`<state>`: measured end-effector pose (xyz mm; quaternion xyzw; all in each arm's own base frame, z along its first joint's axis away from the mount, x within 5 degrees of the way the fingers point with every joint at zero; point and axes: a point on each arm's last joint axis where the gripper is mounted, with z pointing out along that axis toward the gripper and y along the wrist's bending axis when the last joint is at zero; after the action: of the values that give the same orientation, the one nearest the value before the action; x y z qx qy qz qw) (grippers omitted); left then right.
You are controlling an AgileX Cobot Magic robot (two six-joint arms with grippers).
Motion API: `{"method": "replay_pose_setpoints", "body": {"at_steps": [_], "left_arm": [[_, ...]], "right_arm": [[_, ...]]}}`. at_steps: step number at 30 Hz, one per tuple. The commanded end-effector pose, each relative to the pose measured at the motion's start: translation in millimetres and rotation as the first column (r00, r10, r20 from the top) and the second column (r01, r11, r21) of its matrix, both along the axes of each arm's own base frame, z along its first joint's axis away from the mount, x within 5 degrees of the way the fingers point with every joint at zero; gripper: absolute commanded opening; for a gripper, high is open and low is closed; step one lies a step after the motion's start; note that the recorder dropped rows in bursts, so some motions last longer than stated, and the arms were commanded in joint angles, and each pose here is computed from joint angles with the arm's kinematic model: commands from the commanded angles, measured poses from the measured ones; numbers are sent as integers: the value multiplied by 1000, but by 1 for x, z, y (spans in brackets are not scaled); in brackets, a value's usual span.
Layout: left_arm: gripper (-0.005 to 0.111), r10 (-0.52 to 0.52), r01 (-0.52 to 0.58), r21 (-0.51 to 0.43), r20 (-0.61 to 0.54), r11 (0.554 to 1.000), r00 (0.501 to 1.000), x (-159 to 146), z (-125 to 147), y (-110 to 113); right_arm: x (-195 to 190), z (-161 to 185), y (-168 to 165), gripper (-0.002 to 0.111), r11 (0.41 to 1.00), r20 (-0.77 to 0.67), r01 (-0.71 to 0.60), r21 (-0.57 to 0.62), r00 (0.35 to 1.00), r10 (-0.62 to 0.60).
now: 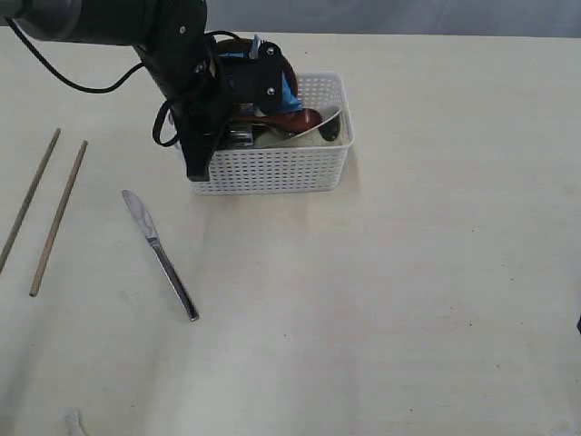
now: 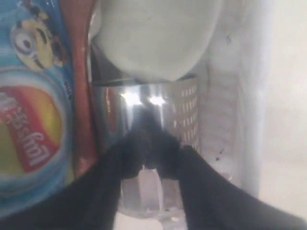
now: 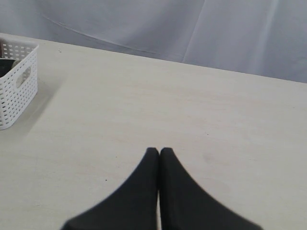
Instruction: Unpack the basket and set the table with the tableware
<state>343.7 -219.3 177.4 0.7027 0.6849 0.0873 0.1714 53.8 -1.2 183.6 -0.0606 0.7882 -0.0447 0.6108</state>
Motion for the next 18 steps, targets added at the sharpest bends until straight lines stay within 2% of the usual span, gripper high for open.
{"method": "replay_pose_setpoints", "body": {"at_steps": [1, 2, 12, 18], "left_arm": [[5, 8, -7, 29, -34, 1000, 999, -3, -12, 2], [0, 10, -9, 30, -38, 1000, 999, -3, -12, 2], [0, 46, -47, -24, -68, 999, 997, -6, -7, -1], [0, 78, -85, -146, -57, 986, 995, -9, 9, -7]], "right_arm": [[0, -1, 0, 0, 1000, 4, 1, -5, 1000, -1], [0, -1, 0, 0, 1000, 4, 1, -5, 1000, -1], [0, -1, 0, 0, 1000, 4, 1, -5, 1000, -1], [0, -1, 0, 0, 1000, 4, 1, -5, 1000, -1]]}}
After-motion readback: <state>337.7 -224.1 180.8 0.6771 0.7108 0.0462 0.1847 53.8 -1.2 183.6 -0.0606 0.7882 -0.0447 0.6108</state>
